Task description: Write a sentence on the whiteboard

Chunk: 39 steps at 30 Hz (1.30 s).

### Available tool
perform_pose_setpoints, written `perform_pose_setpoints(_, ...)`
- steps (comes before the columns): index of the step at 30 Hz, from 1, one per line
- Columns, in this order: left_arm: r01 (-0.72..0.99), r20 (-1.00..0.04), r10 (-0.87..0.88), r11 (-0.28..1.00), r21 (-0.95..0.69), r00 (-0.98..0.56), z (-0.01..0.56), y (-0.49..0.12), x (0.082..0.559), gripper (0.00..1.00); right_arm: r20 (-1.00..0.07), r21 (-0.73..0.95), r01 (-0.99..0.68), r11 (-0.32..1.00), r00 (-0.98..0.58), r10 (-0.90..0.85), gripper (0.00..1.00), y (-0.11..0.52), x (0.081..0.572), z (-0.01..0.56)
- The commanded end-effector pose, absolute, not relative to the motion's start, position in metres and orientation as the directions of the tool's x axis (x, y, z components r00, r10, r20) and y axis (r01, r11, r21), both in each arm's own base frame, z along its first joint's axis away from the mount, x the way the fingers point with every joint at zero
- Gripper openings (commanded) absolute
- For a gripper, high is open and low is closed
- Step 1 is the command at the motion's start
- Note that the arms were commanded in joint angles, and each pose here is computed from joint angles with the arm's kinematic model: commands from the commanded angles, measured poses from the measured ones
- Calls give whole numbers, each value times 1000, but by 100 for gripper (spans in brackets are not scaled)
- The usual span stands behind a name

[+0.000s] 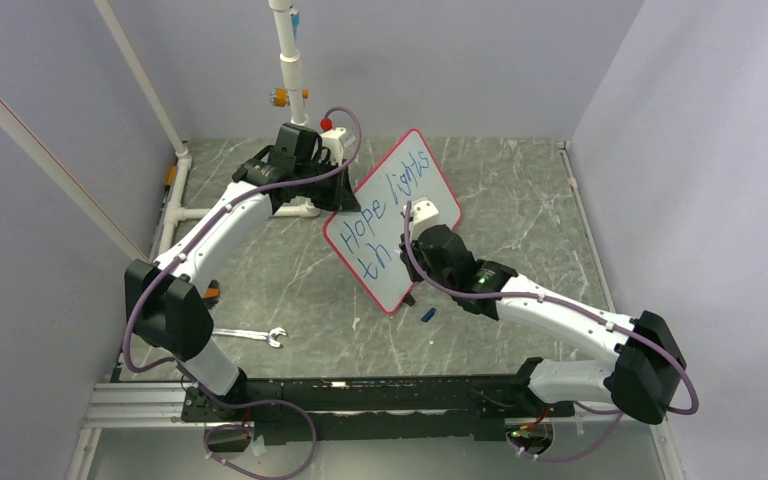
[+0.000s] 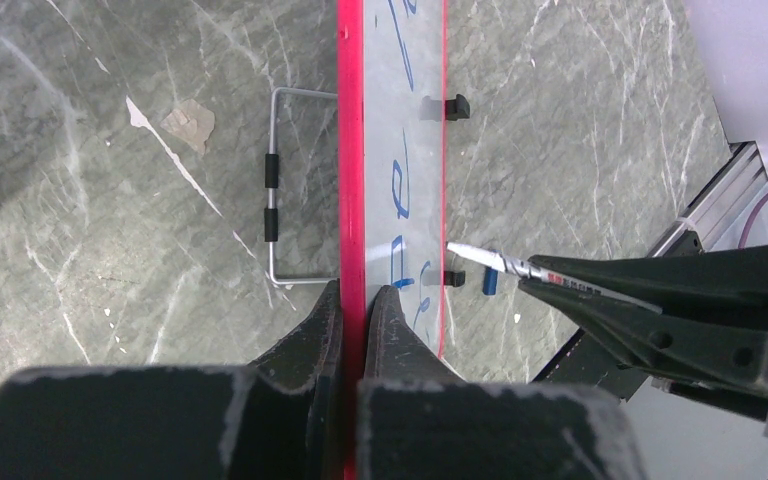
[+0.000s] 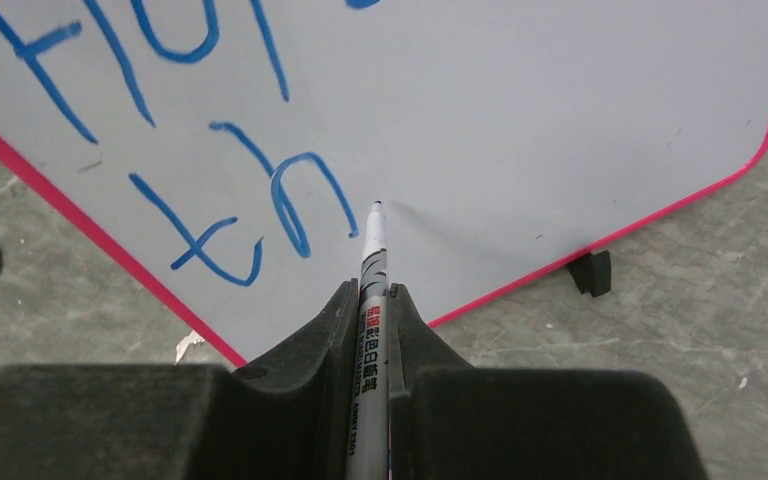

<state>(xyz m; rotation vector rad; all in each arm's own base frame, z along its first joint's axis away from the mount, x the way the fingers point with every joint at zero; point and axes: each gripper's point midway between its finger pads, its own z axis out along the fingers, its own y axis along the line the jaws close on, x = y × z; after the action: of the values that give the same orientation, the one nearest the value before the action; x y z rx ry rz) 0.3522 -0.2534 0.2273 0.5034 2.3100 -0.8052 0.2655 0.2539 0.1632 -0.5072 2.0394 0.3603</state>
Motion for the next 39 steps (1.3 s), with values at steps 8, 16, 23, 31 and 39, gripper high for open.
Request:
perform_pose_setpoints(8,520,-652,289,833,-190,-701,191,-216,362,0,-914,165,-527,834,-399,-72,0,252,285,208)
perform_pose_setpoints(16,521,-658,293,835,-177,-694,194,-215,361,0,-914,207,-574,792,-403,-52,0,257,283,207)
perform_pose_setpoints(23,521,-652,310,840,-153,-692,191,-215,359,0,-898,259,-593,763,-439,-37,0,261,282,199)
perform_pose_setpoints(31,526,-650,321,838,-145,-689,190,-217,358,0,-892,279,-605,746,-451,-32,0,271,287,194)
perform_pose_setpoints(39,529,-651,322,836,-146,-688,191,-217,358,0,-880,280,-597,751,-473,-48,0,273,291,181)
